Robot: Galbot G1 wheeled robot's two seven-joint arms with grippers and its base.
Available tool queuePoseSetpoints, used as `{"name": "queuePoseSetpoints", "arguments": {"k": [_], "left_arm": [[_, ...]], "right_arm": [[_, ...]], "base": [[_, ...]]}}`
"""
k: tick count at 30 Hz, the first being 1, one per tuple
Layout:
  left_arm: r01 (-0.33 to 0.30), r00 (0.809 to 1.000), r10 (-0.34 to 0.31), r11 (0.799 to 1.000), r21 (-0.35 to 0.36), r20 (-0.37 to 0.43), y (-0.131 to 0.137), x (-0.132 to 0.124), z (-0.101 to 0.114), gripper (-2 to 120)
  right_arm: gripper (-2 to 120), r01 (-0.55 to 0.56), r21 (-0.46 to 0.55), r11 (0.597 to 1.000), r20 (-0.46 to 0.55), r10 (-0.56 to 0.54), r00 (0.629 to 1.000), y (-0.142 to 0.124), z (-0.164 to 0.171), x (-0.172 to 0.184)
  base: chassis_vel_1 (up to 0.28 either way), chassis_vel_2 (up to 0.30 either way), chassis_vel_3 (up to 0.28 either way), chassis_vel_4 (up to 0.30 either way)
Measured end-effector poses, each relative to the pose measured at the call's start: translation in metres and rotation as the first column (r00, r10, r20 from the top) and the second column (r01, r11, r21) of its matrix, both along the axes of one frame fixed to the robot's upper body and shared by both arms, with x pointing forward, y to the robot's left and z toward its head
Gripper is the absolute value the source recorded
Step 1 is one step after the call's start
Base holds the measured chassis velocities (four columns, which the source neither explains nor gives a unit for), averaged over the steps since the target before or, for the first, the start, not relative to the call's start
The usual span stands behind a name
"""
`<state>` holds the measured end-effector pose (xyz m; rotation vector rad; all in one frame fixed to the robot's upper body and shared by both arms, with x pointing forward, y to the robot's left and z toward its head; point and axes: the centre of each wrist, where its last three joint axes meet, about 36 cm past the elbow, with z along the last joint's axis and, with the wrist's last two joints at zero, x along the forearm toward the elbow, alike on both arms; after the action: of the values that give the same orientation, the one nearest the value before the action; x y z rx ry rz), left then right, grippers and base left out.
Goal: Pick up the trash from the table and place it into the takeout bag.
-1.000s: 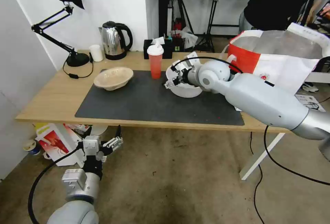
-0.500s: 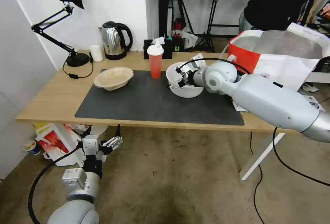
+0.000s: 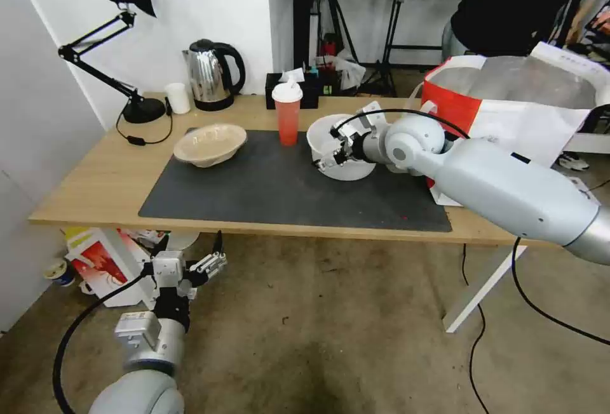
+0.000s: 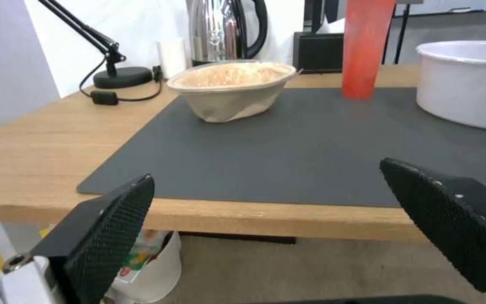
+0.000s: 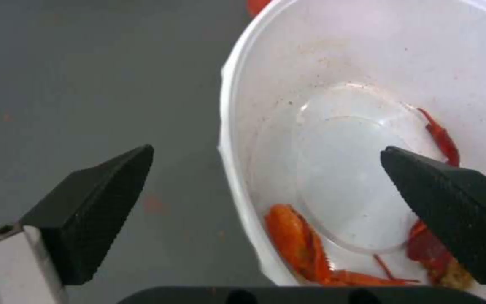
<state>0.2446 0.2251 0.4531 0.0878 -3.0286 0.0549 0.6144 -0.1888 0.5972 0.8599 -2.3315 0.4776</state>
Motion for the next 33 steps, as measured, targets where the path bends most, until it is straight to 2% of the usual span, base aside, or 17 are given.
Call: {"name": "queuePoseSetpoints", "arguments": {"k": [7, 33], "left_arm": [[-0.003, 1.0, 0.003, 1.0, -0.003, 0.002, -0.001, 0.001, 0.0, 100], [-0.003, 1.0, 0.003, 1.0, -0.007, 0.004, -0.002, 0.001, 0.0, 100]], "right_arm": [[100, -0.014, -0.023, 1.0, -0.002, 0.014, 1.0, -0.004, 0.002, 0.008], [100, -0.014, -0.057, 0.998, -0.016, 0.013, 1.0, 0.006, -0.013, 0.014]], "base": [[0.0, 0.0, 0.0, 0.0], [0.0, 0.0, 0.0, 0.0]]}}
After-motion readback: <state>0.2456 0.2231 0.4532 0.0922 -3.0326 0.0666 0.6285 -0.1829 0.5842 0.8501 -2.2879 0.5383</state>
